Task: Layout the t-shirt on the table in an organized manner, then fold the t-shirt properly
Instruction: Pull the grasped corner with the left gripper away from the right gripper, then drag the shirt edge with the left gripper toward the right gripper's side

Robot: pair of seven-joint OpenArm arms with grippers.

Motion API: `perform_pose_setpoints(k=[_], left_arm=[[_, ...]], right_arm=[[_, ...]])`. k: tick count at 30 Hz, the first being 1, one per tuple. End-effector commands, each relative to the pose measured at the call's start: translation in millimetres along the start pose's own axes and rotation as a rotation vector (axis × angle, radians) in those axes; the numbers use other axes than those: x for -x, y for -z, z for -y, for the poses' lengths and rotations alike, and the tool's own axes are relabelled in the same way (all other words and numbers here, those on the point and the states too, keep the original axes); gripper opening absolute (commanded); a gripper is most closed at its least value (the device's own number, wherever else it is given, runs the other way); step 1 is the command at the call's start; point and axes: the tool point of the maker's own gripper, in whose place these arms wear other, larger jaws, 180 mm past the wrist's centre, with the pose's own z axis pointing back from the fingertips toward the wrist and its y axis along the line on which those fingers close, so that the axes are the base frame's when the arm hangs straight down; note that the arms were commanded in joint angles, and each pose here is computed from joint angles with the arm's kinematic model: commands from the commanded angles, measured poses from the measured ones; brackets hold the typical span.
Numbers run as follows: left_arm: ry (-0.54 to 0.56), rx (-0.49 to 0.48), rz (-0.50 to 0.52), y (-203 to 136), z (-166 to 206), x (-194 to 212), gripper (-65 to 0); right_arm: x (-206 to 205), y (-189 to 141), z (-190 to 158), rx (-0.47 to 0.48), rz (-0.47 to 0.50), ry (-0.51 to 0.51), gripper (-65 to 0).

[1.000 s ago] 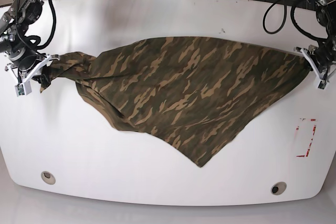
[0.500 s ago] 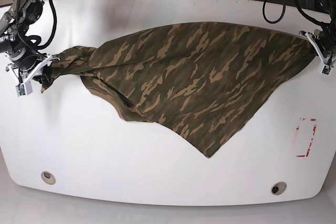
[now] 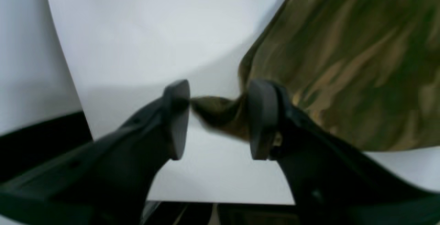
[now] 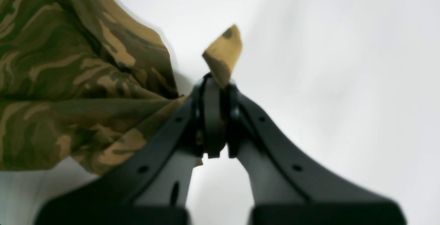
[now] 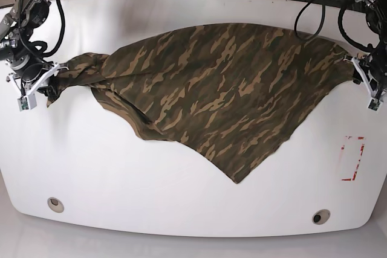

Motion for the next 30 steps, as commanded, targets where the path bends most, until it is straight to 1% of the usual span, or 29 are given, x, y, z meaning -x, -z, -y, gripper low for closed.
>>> perform_pose_setpoints(k=[1, 6, 15, 22, 23, 26, 30], left_arm=[[0.034, -0.044, 0.041, -10.5, -11.8, -23.8, -38.2], [0.055, -0.054, 0.070, -14.5, -13.6, -50.1, -37.9], [0.102, -0.067, 0.181, -24.7, -15.2, -111.4, -37.8], [0.078, 0.059, 0.283, -8.1, 15.7, -166.0, -37.6], [0.068, 0.102, 0.313, -1.1, 25.0, -179.2, -37.6], [0.054, 0.190, 0.365, 13.6, 46.8, -202.2, -37.6], [0.009, 0.288, 0.391, 38.4, 67.7, -222.6, -37.6]], right_arm=[[-17.7, -6.5, 6.2, 0.019, 0.052, -0.024, -65.0], [-17.7, -6.5, 6.2, 0.019, 0.052, -0.024, -65.0], [-17.7, -6.5, 6.2, 0.019, 0.052, -0.024, -65.0], [-17.7, -6.5, 6.2, 0.019, 0.052, -0.024, -65.0], [-17.7, -6.5, 6.2, 0.019, 0.052, -0.024, -65.0], [-18.2, -6.3, 5.8, 0.018, 0.053, -0.023, -65.0], [-18.2, -6.3, 5.8, 0.018, 0.053, -0.023, -65.0]])
